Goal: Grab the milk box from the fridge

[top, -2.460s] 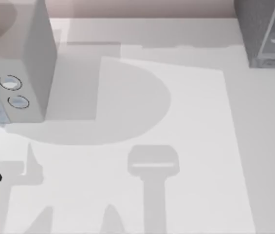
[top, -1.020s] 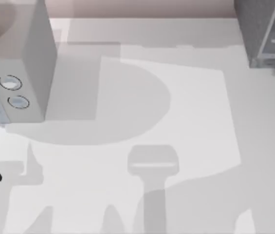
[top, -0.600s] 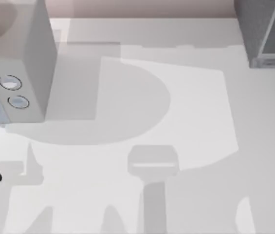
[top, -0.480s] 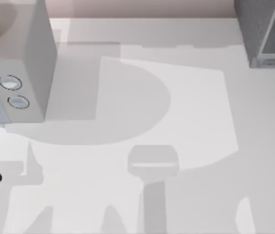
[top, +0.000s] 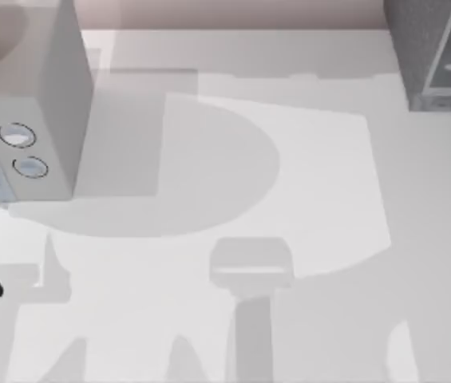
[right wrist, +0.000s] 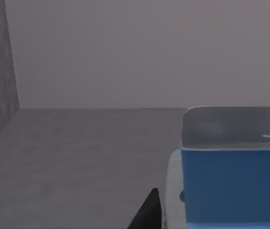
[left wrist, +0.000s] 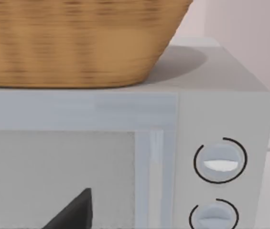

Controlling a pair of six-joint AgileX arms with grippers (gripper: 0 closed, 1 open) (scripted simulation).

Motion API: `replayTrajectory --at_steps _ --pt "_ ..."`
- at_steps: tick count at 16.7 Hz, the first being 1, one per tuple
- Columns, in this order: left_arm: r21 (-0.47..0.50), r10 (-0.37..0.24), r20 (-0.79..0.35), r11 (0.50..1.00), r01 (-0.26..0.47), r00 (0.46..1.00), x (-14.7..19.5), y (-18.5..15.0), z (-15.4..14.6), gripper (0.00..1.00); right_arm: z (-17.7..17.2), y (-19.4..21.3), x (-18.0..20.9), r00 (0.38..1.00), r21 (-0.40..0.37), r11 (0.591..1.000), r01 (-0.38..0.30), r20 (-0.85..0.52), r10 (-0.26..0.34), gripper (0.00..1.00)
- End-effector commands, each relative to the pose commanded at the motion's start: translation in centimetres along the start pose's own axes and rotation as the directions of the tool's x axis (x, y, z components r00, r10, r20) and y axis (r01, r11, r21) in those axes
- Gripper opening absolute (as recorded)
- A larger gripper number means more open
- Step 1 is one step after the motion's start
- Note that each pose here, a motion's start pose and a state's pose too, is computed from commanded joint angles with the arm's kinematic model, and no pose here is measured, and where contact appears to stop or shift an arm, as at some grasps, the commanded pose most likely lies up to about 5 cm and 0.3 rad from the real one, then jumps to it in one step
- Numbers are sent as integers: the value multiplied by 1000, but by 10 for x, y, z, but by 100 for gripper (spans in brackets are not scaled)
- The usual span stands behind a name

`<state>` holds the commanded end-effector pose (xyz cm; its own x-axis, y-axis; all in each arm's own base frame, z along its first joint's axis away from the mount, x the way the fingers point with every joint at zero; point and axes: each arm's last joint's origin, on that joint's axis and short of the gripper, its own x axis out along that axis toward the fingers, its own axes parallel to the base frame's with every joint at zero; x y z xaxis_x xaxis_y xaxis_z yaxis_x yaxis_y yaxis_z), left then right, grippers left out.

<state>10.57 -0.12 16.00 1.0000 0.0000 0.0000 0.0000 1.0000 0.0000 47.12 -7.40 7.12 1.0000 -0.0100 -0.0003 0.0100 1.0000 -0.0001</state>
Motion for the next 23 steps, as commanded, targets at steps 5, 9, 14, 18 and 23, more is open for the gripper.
replayTrajectory --at_steps 5,9,14,18,23 --pt "0 0 0 1000 0 1000 0 0 0 100 0 0 0 1000 0 1000 0 0 0 2" --pt "0 0 0 1000 0 1000 0 0 0 100 0 0 0 1000 0 1000 0 0 0 0" --pt "0 0 0 1000 0 1000 0 0 0 100 1 -1 0 1000 1 1000 3 1 -3 0" --pt "0 0 0 1000 0 1000 0 0 0 100 21 -2 0 1000 -1 1000 6 4 -6 0" --pt "0 0 0 1000 0 1000 0 0 0 100 51 -1 0 1000 1 1000 3 1 -3 0"
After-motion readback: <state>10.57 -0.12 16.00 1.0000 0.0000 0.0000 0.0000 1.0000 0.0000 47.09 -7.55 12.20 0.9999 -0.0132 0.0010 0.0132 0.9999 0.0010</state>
